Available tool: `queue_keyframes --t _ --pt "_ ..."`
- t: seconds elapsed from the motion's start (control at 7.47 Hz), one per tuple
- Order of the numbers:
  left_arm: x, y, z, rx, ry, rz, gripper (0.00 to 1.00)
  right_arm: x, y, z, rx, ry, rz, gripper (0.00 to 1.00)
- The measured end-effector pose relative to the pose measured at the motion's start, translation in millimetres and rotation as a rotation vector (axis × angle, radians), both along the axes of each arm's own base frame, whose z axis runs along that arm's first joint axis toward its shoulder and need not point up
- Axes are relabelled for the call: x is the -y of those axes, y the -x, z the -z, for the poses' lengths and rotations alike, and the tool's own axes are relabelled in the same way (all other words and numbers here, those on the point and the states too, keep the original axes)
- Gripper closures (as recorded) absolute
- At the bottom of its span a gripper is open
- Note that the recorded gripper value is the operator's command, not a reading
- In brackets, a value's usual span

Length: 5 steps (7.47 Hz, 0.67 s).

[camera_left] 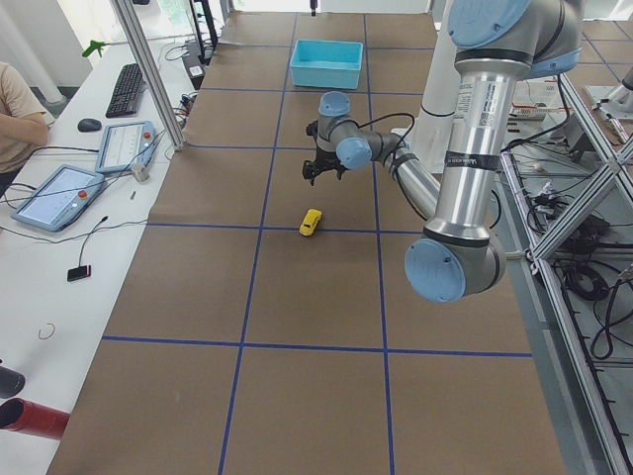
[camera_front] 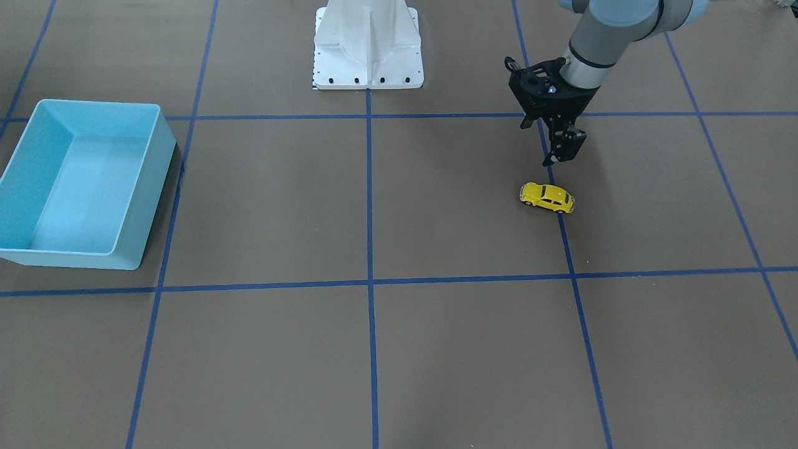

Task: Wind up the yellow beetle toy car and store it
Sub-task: 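Move the left gripper down onto the yellow beetle toy car, then close the left gripper on the yellow car, pressing it to the table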

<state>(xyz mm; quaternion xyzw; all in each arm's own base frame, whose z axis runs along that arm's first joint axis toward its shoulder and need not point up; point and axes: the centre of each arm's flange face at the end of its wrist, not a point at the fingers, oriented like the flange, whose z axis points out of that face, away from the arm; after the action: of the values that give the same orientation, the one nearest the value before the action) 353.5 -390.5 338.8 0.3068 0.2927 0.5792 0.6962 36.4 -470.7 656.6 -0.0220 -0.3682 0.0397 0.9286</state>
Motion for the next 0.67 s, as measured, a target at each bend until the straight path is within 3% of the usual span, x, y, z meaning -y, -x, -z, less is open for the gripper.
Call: queue_keyframes --t 0.27,0.67 --pt "6 -8 -13 0.045 -0.185 -0.163 0.0 0 0 0 0.0 0.001 0.0 0.0" --pt "21 -25 -33 0.108 -0.308 -0.276 0.0 0 0 0 0.0 0.001 0.001 0.0"
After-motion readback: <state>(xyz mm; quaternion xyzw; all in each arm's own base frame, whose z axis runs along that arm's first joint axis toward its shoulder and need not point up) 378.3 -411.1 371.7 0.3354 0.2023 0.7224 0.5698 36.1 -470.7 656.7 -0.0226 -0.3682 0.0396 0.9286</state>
